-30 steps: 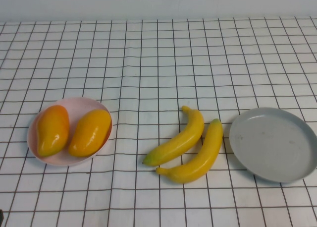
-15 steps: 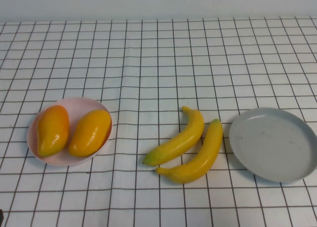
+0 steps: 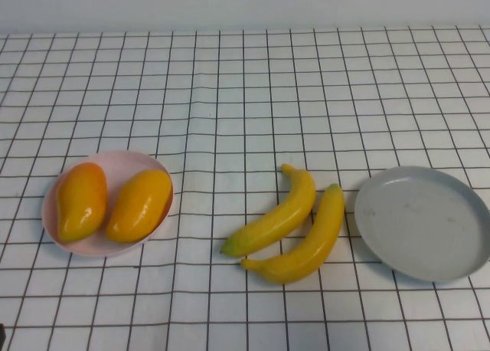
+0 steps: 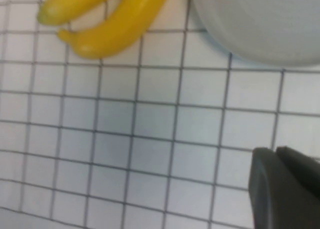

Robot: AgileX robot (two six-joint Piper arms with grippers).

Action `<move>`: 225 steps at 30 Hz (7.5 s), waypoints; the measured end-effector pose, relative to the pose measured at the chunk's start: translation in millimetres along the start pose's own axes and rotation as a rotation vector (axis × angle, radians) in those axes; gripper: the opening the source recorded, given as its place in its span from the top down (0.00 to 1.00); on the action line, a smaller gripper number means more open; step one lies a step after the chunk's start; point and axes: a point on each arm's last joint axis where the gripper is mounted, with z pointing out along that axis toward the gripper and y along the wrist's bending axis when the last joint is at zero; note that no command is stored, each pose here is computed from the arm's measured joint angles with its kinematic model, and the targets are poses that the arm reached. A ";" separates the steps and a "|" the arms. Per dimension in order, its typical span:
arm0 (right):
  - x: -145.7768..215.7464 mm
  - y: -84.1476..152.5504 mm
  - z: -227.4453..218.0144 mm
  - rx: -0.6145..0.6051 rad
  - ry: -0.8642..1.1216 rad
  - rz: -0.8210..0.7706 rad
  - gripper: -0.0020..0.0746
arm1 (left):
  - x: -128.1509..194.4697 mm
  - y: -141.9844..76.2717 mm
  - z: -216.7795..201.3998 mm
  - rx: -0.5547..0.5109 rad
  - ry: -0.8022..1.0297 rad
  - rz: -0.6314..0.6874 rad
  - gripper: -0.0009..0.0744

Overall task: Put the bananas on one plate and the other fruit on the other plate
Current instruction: Put another type of fruit in the right plate

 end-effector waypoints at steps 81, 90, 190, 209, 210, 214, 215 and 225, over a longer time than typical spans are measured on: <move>-141.5 105.4 139.2 0.305 0.226 -0.347 0.57 | 0.2 0.0 0.0 0.000 0.002 0.000 0.99; -161.9 13.1 115.3 0.456 0.270 -0.349 0.57 | 0.2 0.0 0.0 0.000 0.002 0.000 0.99; -175.4 172.5 232.3 0.122 0.222 -0.435 0.55 | 0.7 2.9 0.0 -0.031 0.009 0.081 0.99; -158.3 52.3 149.4 0.386 0.322 -0.478 0.55 | 0.7 2.9 0.0 -0.032 0.009 0.082 0.99; -160.1 47.4 148.5 0.389 0.323 -0.472 0.55 | 0.7 2.9 0.0 -0.032 0.009 0.082 0.99; -166.5 31.4 144.1 0.397 0.326 -0.467 0.55 | 0.7 2.9 0.0 -0.032 0.009 0.082 0.99; -167.6 28.3 143.2 0.396 0.326 -0.463 0.55 | 0.7 2.9 0.0 -0.032 0.009 0.082 0.99; -169.6 27.0 146.8 0.351 0.324 -0.514 0.55 | 0.7 2.9 0.0 -0.032 0.009 0.082 0.99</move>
